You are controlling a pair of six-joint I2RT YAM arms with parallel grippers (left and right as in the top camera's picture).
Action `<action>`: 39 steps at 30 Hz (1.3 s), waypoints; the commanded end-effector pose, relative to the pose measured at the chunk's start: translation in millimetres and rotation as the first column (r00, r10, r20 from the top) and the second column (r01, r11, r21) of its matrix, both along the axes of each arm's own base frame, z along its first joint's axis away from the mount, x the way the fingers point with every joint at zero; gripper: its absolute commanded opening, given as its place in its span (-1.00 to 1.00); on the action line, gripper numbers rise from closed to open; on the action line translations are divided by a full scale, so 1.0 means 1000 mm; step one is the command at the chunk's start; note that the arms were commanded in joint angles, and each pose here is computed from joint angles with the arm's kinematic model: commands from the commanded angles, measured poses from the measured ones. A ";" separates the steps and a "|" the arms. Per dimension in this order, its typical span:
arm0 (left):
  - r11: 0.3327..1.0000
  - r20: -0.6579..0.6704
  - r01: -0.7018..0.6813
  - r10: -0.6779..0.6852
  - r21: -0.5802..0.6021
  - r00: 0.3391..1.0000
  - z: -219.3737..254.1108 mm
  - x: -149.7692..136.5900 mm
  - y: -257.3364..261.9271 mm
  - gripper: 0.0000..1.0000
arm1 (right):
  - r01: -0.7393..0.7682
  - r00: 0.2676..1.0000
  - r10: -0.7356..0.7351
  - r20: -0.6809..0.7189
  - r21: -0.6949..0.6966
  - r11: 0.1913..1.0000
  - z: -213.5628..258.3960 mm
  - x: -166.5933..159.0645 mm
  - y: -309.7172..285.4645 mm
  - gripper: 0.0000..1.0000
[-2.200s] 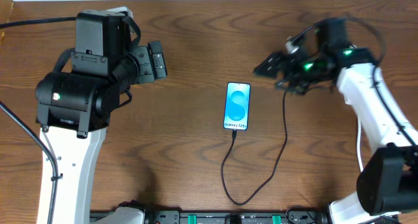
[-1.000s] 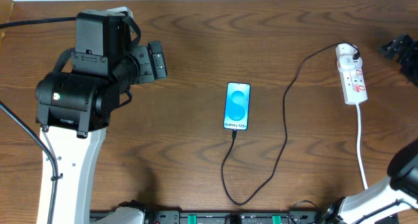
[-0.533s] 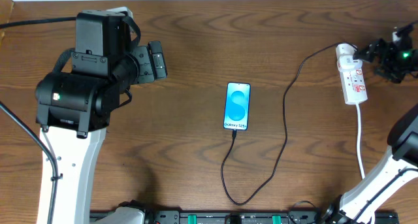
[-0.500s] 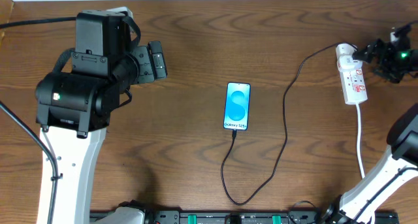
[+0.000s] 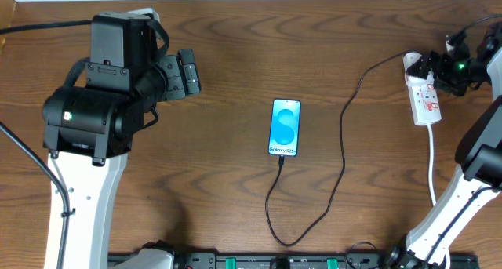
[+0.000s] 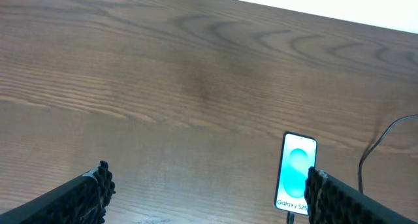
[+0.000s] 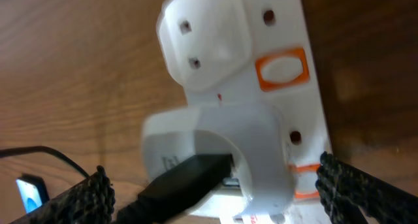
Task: Plug charger to phone and switch on socket
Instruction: 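Press the power strip switch down with the right gripper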
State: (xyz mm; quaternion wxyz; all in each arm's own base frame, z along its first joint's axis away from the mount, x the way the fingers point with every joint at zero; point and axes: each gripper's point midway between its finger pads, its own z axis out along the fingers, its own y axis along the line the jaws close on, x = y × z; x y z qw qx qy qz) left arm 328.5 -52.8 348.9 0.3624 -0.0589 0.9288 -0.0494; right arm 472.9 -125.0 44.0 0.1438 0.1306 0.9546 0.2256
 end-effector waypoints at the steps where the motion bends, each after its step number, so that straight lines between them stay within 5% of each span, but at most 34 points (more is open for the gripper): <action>1: 1.000 -0.006 -0.003 0.003 0.020 1.000 -0.002 0.000 0.002 0.89 | -0.031 0.999 0.033 -0.038 0.031 0.999 -0.021 0.000 0.014 0.93; 39: 1.000 -0.006 -0.003 0.003 0.020 1.000 -0.002 0.000 0.002 0.90 | -0.064 0.992 0.081 -0.095 0.170 0.983 -0.017 -0.014 0.053 0.80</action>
